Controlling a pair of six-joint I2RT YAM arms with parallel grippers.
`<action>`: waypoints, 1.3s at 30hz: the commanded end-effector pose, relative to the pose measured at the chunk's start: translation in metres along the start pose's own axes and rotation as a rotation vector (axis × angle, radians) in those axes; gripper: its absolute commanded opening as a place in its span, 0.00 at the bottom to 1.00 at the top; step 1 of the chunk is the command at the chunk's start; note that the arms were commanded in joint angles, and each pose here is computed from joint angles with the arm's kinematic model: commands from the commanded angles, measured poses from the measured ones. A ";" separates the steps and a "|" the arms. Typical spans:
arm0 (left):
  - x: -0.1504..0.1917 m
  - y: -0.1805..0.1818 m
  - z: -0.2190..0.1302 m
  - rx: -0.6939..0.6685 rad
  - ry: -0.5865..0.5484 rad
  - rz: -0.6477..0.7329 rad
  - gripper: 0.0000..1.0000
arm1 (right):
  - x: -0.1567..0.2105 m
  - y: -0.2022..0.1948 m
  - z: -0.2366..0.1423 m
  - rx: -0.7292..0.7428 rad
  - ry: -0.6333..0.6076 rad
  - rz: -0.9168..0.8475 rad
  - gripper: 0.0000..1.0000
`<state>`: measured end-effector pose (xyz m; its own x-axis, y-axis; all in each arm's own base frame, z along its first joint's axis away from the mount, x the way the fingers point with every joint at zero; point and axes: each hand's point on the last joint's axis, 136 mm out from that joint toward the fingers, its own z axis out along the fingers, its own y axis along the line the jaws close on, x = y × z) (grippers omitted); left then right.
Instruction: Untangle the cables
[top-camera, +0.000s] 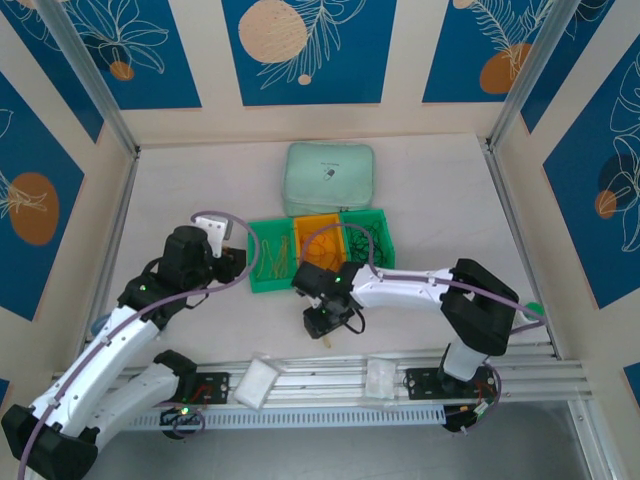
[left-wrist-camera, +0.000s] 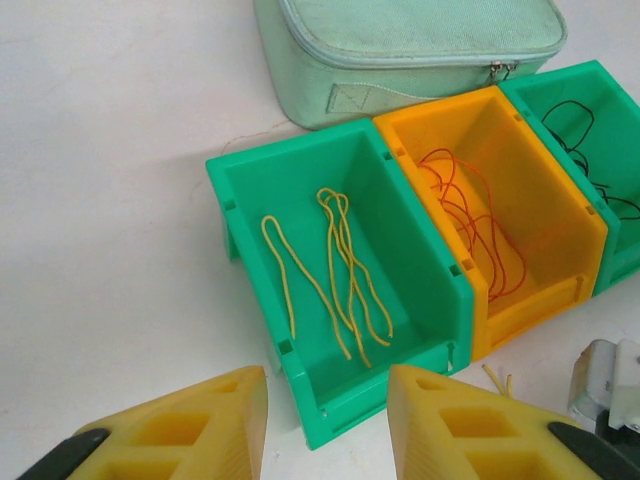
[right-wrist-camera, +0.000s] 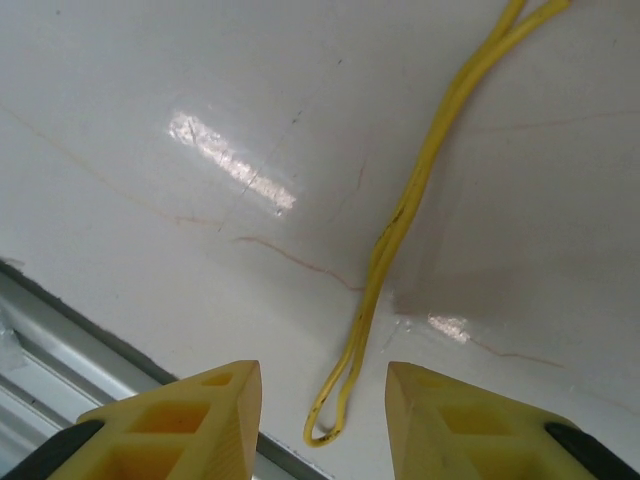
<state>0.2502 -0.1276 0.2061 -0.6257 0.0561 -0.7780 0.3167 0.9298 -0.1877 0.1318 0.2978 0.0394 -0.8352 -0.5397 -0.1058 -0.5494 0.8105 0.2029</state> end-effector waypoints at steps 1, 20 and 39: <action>0.006 0.004 -0.001 -0.007 0.003 0.009 0.36 | -0.001 -0.004 0.002 0.036 0.021 0.026 0.38; 0.010 0.005 0.005 -0.007 0.011 0.018 0.37 | -0.005 -0.007 0.013 0.028 0.064 0.042 0.08; -0.007 0.000 -0.005 0.009 -0.040 -0.018 0.37 | -0.083 0.067 -0.115 -0.456 -0.266 -0.037 0.01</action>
<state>0.2474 -0.1262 0.1954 -0.6360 0.0638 -0.7690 0.3155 0.9310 -0.1837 0.1525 0.3529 0.1533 -0.8328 -0.4661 -0.2986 -0.5507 0.6427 0.5326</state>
